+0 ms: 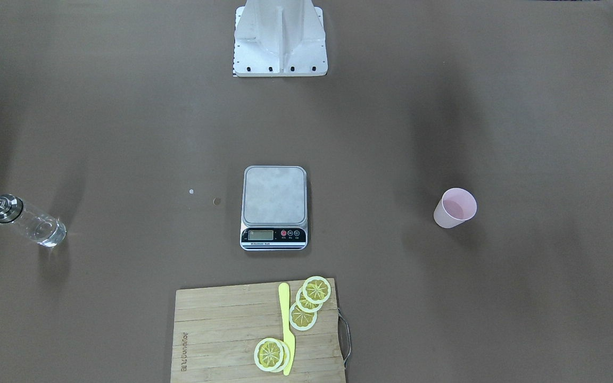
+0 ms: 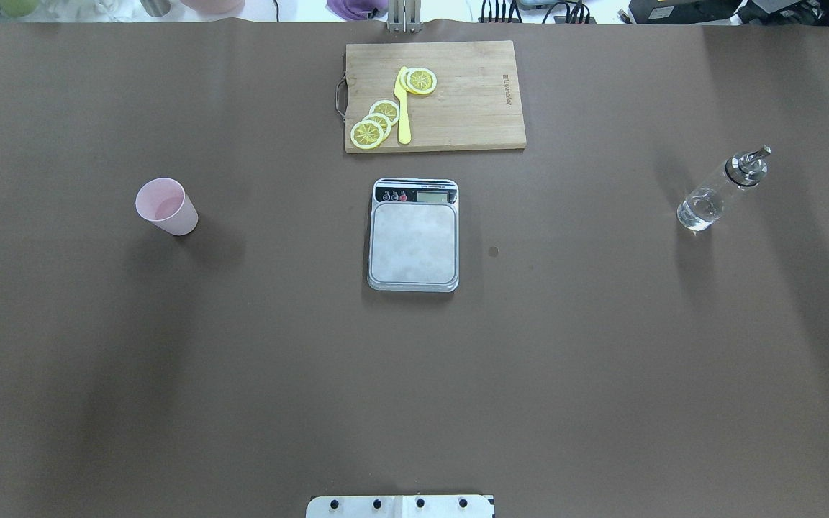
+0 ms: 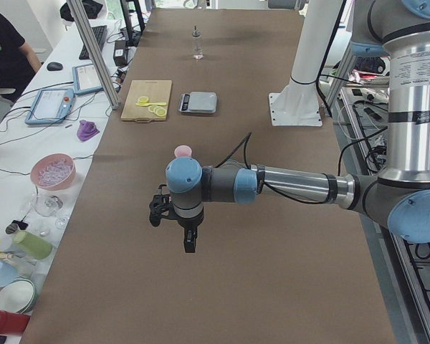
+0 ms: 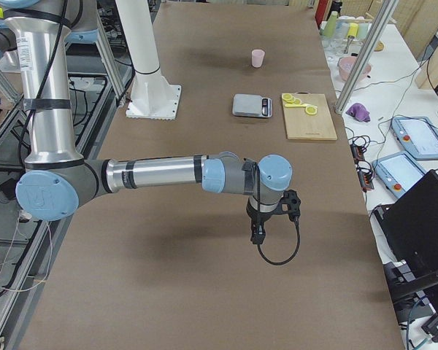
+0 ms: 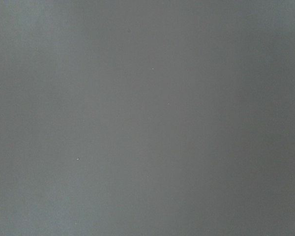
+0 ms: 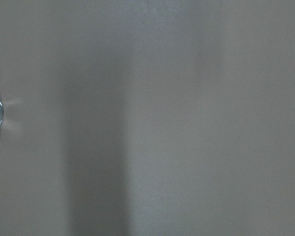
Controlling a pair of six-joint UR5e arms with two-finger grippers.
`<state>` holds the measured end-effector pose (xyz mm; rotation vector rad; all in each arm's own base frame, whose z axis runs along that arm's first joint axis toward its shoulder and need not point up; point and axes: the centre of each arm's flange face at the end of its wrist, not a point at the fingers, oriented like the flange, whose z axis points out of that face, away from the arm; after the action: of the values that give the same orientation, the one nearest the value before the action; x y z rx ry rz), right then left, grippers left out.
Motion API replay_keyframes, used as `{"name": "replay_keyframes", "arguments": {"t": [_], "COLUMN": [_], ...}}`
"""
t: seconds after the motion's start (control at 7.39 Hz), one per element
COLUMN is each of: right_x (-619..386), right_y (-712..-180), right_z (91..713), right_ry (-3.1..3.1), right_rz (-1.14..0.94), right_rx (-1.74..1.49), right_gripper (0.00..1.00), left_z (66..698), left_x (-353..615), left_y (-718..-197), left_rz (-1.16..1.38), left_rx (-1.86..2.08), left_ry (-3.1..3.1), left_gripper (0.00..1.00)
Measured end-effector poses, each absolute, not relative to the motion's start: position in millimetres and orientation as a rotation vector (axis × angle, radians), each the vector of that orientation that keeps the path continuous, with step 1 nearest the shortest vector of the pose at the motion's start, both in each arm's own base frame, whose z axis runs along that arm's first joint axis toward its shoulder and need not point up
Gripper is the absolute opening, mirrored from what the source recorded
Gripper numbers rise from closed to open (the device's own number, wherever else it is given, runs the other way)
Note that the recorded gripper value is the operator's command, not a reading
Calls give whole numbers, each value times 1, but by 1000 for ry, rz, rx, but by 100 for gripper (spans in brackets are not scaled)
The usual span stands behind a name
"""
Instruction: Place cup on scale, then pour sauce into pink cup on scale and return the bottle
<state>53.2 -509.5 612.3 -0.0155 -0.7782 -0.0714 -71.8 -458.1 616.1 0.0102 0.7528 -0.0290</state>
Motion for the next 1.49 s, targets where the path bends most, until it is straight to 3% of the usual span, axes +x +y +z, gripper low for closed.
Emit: {"name": "replay_keyframes", "arguments": {"t": [1.49], "right_x": [53], "right_y": [-510], "right_z": [612], "right_ry": [-782], "right_rz": [-69], "right_rx": [-17], "right_gripper": [100], "left_z": [623], "left_x": [-72], "left_y": [-464], "left_rz": [-33], "left_rx": [-3], "left_ry": [747], "left_gripper": [98]}}
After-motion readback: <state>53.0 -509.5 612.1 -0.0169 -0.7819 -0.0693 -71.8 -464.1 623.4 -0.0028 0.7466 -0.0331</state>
